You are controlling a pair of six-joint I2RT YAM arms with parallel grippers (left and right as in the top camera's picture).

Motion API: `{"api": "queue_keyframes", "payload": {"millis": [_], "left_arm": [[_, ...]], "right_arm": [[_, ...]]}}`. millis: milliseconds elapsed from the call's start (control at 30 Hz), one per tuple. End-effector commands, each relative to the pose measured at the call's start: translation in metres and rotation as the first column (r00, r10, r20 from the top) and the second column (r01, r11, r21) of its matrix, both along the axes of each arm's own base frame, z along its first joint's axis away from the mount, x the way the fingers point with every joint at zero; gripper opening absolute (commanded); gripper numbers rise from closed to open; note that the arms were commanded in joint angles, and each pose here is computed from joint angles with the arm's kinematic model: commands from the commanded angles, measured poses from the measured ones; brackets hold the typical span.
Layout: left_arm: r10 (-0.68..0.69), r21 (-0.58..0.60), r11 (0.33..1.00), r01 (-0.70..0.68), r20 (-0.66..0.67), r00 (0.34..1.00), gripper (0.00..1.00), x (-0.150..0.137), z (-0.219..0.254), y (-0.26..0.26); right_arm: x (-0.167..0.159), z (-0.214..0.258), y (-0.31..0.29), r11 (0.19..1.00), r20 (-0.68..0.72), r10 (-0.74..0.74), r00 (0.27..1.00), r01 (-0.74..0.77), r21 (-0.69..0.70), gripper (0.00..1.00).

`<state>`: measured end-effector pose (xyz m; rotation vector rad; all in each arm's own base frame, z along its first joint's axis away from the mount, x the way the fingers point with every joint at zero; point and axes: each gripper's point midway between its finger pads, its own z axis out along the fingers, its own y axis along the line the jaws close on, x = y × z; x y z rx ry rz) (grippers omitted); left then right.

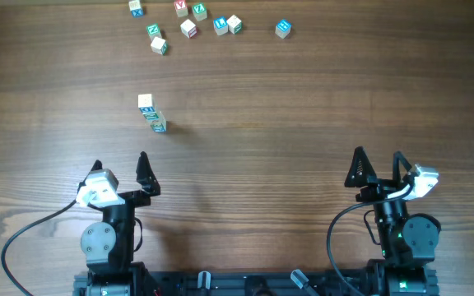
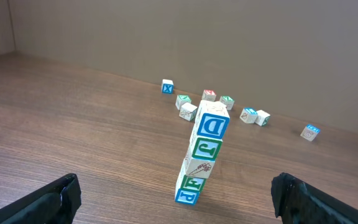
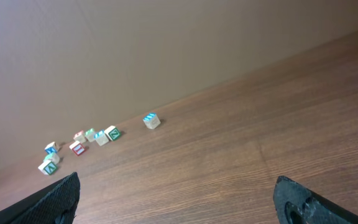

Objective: Form a tower

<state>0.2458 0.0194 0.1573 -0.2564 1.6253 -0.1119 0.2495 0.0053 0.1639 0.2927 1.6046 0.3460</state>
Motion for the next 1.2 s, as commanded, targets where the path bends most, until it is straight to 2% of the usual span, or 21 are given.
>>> {"api": "queue_keyframes", "payload": {"millis": [0, 300, 400, 1167], "left_arm": [[0.0, -0.001, 1.0, 0.0, 0.003, 1.0, 1.0, 0.0, 0.001, 0.0], [0.0, -0.001, 1.0, 0.0, 0.003, 1.0, 1.0, 0.0, 0.001, 0.0], [0.0, -0.001, 1.0, 0.0, 0.003, 1.0, 1.0, 0.0, 0.001, 0.0], [0.0, -0.001, 1.0, 0.0, 0.003, 1.0, 1.0, 0.0, 0.001, 0.0]], "right_arm": [[0.0, 0.002, -0.001, 1.0, 0.009, -0.007, 1.0, 0.007, -0.006, 1.0], [0.0, 0.002, -0.001, 1.0, 0.009, -0.006, 1.0, 0.006, -0.006, 1.0], [-0.003, 0.013, -0.001, 1.0, 0.057, -0.007, 0.998, 0.007, -0.008, 1.0], [-0.002, 0.007, -0.001, 1.0, 0.031, -0.005, 1.0, 0.005, -0.007, 0.99]]}}
